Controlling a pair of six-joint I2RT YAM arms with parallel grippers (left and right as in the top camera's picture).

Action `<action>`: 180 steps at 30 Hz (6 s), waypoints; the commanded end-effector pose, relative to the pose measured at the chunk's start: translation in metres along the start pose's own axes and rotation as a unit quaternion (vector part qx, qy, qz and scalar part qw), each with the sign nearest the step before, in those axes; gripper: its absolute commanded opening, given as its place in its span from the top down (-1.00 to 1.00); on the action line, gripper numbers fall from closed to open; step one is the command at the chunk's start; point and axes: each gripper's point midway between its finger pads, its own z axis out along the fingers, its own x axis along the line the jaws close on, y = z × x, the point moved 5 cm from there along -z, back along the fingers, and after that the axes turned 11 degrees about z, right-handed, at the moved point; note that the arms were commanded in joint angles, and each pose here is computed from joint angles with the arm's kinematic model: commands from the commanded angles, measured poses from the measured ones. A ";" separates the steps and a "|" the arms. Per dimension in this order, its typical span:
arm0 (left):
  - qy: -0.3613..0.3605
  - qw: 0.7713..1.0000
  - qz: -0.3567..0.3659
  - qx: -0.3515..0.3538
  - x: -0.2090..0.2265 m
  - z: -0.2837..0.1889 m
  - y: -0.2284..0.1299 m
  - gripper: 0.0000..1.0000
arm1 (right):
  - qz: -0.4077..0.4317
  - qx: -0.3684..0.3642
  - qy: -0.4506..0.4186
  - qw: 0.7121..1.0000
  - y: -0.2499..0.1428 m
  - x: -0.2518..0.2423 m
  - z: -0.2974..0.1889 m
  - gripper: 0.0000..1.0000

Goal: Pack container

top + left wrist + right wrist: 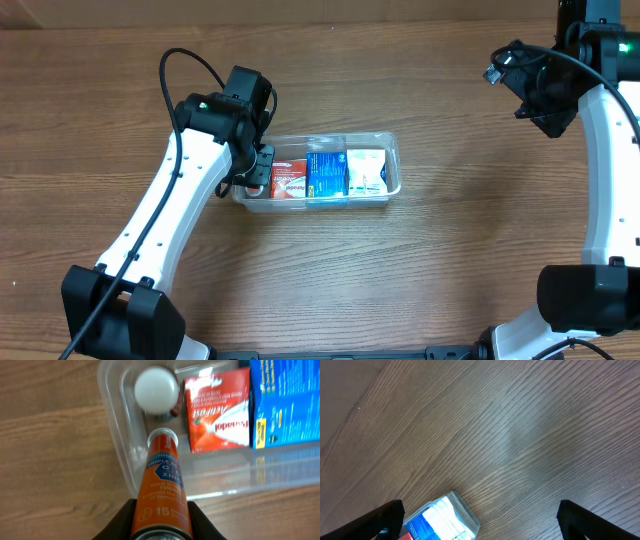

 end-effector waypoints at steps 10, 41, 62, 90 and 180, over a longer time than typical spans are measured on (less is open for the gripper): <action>-0.013 1.000 -0.003 -0.002 -0.007 0.037 -0.005 0.61 | 0.000 -0.003 0.007 1.000 0.001 0.002 -0.004 -1.00; 0.081 0.970 -0.201 -0.110 0.088 -0.174 -0.020 -0.38 | 0.000 -0.003 0.007 1.000 0.001 0.002 -0.004 -1.00; 0.122 0.919 -0.335 -0.165 0.148 -0.216 -0.083 -1.00 | -0.008 -0.022 0.032 0.999 -0.006 0.004 -0.028 -1.00; 0.122 0.920 -0.335 -0.164 0.148 -0.216 -0.082 -1.00 | -0.203 -0.332 0.121 0.913 -0.132 -0.175 -0.018 -1.00; 0.076 0.880 -0.175 -0.436 0.041 0.052 -0.185 -1.00 | -0.120 -0.293 0.157 0.935 -0.169 -0.218 0.080 -1.00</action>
